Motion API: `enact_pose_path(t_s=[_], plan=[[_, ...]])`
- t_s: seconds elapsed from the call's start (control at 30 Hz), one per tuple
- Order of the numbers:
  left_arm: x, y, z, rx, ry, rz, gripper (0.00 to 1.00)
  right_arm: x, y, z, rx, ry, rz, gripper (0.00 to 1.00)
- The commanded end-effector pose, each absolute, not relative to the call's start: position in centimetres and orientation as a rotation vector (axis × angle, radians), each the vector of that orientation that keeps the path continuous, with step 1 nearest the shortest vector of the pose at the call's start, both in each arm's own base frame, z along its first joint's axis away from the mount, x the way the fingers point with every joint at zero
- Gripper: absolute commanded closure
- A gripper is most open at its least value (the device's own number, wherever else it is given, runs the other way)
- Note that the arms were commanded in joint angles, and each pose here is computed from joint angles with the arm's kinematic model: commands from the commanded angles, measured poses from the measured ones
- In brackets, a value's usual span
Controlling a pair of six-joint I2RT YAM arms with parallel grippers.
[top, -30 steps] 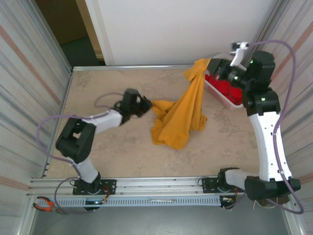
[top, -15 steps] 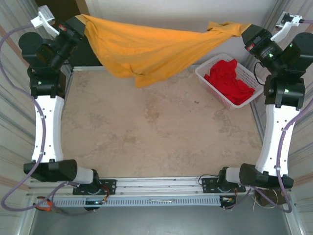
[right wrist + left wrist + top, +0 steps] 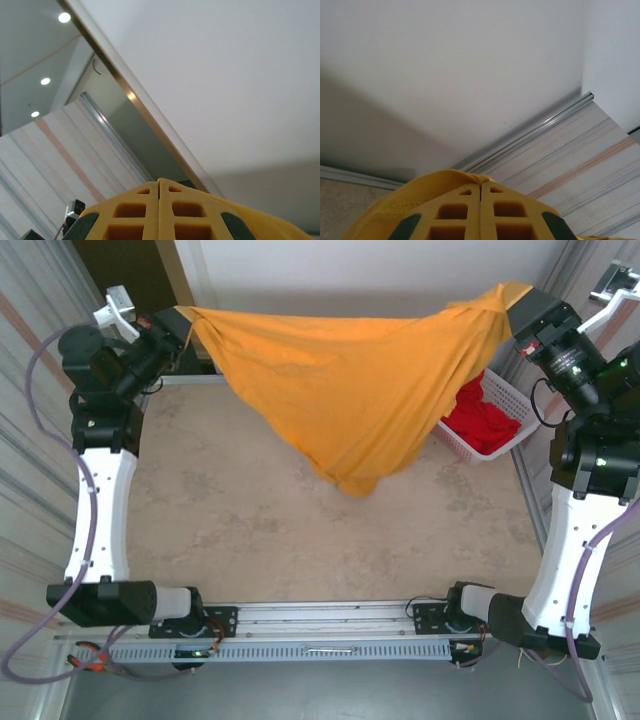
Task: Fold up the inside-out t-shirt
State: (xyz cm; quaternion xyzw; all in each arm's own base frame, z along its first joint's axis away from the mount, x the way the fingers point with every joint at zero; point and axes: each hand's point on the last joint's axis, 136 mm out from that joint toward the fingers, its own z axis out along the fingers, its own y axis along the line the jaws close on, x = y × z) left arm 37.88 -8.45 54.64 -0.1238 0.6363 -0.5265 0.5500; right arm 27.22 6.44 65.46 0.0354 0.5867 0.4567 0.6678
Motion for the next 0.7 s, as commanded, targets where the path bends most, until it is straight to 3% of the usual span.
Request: enact_pose_path(t_s=[0.0,0.13,0.27,0.43,0.5,0.57,0.67], plan=[[39.6,-8.3,51.4,-0.324,1.569,-1.217,1.00,30.6,7.5,63.5,0.089,1.377,1.041,1.00],[45.2,-8.7,42.5,-0.402,1.748,-1.238,0.98,36.6,10.6,57.5,0.114,1.536,1.001,1.00],[50.2,-8.5,34.2,-0.448,1.893,-1.166,0.90,43.5,13.9,48.7,0.170,1.737,0.930,1.00],[56.0,-7.3,28.4,-0.436,2.001,-1.025,0.75,52.5,16.4,39.7,0.258,1.925,0.838,1.00],[57.5,-6.9,27.9,-0.416,2.017,-0.996,0.66,55.2,17.7,36.9,0.232,2.014,0.832,0.53],[57.7,-6.7,28.0,-0.404,2.035,-0.971,0.58,55.6,18.6,36.2,0.200,2.076,0.802,0.39],[55.9,-6.7,29.1,-0.366,2.033,-0.954,0.52,53.3,20.2,37.1,0.118,2.089,0.776,0.37]])
